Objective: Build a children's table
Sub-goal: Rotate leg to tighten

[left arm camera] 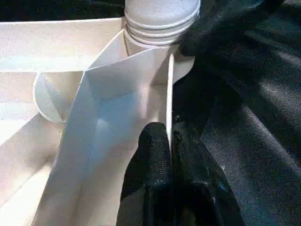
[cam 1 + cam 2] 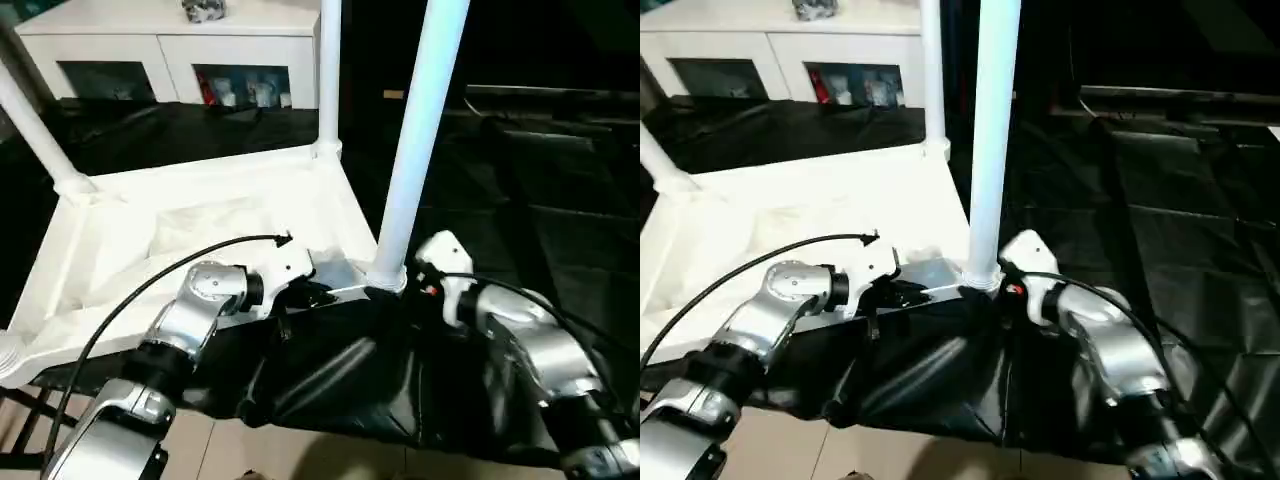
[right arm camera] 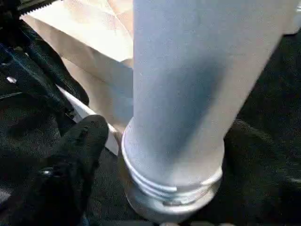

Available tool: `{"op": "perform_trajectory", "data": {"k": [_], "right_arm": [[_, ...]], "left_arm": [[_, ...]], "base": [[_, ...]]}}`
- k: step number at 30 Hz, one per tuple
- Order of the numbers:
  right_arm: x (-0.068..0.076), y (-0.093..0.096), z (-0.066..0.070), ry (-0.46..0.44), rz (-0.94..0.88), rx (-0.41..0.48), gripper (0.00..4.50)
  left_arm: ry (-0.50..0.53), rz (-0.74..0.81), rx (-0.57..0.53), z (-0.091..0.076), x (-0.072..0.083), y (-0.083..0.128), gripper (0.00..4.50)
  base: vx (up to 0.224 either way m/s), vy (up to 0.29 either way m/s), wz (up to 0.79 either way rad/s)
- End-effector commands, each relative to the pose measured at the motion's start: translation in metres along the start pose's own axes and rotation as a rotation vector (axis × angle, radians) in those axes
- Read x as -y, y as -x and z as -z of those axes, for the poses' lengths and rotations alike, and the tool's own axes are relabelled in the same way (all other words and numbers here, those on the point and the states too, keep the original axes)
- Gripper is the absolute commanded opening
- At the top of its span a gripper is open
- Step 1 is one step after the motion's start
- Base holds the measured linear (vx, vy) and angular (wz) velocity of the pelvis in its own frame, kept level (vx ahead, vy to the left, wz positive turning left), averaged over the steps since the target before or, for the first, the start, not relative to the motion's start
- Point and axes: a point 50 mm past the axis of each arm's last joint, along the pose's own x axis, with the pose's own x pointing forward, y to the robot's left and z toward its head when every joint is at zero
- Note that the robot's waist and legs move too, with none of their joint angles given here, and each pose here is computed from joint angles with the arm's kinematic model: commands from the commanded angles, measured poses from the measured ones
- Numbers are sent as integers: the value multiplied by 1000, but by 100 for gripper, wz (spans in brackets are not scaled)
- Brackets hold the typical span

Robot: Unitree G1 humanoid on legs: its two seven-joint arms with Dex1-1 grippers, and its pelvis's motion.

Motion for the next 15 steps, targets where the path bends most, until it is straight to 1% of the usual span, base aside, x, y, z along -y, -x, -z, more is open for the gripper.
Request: {"op": "perform_trajectory", "data": {"k": [1, 6, 8, 10, 15], "right_arm": [[0, -5, -2, 14, -13, 8, 389], [1, -11, -2, 37, -25, 6, 337], [2, -16, -5, 50, -41, 8, 324], [3, -17, -7, 58, -44, 12, 301], [4, -18, -7, 74, -64, 9, 274]], "left_arm": [[104, -18, -34, 23, 6, 6, 0], [103, -11, -43, 23, 7, 7, 0], [102, -13, -55, 23, 6, 10, 0], [102, -11, -57, 24, 6, 11, 0], [107, -7, -64, 26, 7, 13, 0]], "base": [[0, 0, 0], [0, 0, 0], [0, 0, 0], [0, 0, 0], [0, 0, 0]]}}
